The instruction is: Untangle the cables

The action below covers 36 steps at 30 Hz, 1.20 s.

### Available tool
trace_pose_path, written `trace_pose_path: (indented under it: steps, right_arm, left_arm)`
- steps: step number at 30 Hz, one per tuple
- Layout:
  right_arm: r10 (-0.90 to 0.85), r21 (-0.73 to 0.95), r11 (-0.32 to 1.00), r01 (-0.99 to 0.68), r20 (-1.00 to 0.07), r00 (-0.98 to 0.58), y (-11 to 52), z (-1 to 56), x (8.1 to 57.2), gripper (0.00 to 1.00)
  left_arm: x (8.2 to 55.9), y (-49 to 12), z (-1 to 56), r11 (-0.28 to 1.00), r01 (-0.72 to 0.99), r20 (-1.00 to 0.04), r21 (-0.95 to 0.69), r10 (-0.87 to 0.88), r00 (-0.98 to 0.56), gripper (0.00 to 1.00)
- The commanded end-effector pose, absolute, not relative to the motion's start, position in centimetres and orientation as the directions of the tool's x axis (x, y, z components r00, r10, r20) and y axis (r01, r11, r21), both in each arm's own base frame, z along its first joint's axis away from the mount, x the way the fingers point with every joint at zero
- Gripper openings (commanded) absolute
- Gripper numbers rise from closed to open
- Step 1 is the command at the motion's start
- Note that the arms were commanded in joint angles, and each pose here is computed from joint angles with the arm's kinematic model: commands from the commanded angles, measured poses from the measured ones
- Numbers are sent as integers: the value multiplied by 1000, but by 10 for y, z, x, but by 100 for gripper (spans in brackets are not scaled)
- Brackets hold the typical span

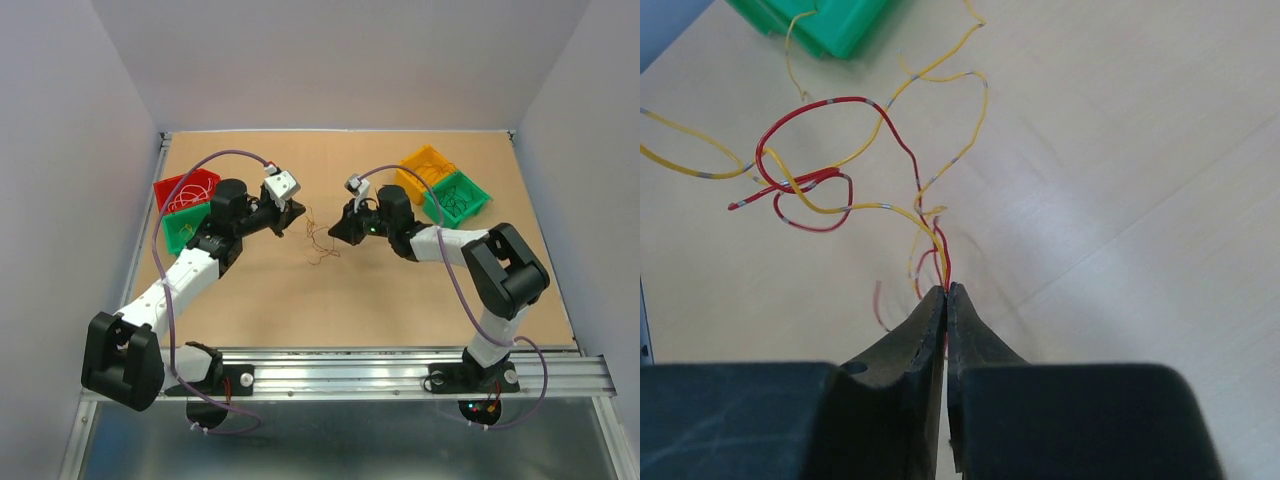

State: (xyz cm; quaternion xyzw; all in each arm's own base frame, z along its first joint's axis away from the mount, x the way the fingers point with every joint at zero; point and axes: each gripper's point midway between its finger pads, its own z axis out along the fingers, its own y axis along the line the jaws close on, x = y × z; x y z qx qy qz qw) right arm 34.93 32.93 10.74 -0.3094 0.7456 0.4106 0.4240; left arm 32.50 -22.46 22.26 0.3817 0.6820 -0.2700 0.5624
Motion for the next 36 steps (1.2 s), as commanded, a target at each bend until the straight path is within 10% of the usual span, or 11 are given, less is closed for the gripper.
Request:
trace_pose_path:
  steps: [1,13,36]
  right_arm:
    - [-80,307,451,-838,-921,-380,342,136,360,3]
    - [67,344,709,-616,-902,-427,284,146,399,1]
    - [543,565,823,-58,-812,-216,67,176,391,1]
  left_arm:
    - [322,-227,240,552,827,-979,103,202,-13,0]
    - [390,-140,254,883,470,-992,-5,56,-115,0]
    - [393,-21,301,963,149,-971,-224,-234,53,0]
